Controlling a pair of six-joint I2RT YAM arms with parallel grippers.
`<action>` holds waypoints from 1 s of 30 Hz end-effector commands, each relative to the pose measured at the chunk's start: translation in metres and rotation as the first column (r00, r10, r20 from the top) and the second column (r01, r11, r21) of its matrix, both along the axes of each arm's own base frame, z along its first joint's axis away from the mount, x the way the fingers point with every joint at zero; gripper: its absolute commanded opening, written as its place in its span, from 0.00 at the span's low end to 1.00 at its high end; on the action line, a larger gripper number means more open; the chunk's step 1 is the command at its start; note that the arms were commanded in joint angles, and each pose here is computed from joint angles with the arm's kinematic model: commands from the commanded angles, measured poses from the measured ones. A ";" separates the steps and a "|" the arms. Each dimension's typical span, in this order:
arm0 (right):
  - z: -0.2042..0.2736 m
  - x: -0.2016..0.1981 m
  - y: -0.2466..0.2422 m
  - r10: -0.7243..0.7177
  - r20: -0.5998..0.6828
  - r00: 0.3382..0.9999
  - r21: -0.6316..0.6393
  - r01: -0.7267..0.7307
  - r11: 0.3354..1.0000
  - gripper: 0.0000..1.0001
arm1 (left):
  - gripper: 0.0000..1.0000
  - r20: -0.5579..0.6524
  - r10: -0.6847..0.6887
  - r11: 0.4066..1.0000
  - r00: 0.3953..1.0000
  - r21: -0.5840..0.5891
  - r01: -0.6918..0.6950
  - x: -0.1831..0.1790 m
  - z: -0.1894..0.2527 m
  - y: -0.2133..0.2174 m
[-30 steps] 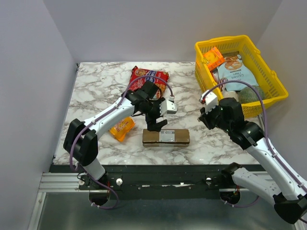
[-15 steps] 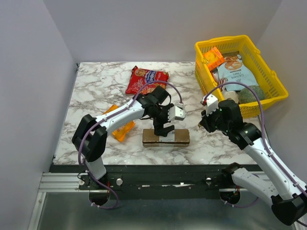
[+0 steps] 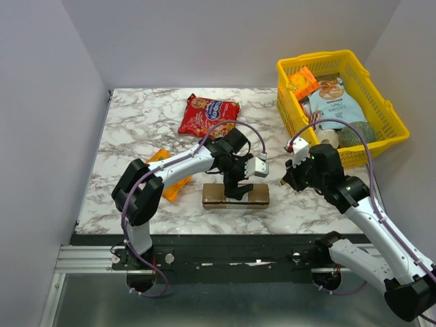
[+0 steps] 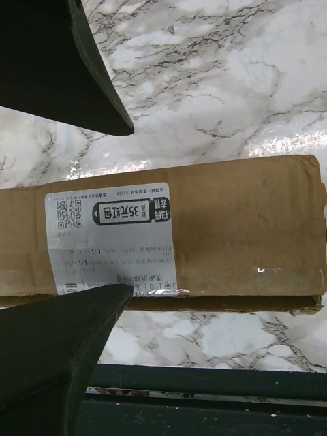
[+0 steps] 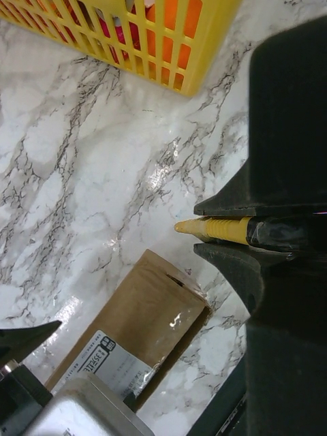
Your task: Unpack the express box
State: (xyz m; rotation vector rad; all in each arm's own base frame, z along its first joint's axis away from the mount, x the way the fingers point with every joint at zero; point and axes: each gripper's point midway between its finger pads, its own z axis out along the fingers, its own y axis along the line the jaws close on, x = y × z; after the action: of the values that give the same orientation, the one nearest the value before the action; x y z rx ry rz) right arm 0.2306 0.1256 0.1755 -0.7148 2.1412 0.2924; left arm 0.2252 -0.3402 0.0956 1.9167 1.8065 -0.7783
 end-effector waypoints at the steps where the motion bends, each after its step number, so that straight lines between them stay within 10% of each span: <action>1: -0.003 -0.005 0.003 0.006 -0.024 1.000 0.031 -0.005 0.999 0.00 | 0.99 -0.025 -0.021 1.000 0.999 0.000 0.021 -0.001 -0.003 -0.007; 12: -0.006 -0.004 0.003 0.004 -0.032 0.999 0.025 -0.003 1.000 0.00 | 0.81 -0.345 0.024 1.000 0.938 0.006 -0.024 0.000 -0.007 -0.009; 30: 0.004 0.025 0.012 0.008 -0.032 0.999 -0.004 -0.008 1.000 0.00 | 0.76 -0.543 0.323 0.910 0.775 -0.048 -0.413 0.155 -0.026 0.022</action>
State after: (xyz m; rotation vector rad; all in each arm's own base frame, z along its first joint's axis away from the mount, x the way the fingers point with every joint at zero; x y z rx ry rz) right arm 0.2373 0.1301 0.1542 -0.7251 2.2397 0.3017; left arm 0.3476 -0.3314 0.0799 1.3648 2.2164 -1.3102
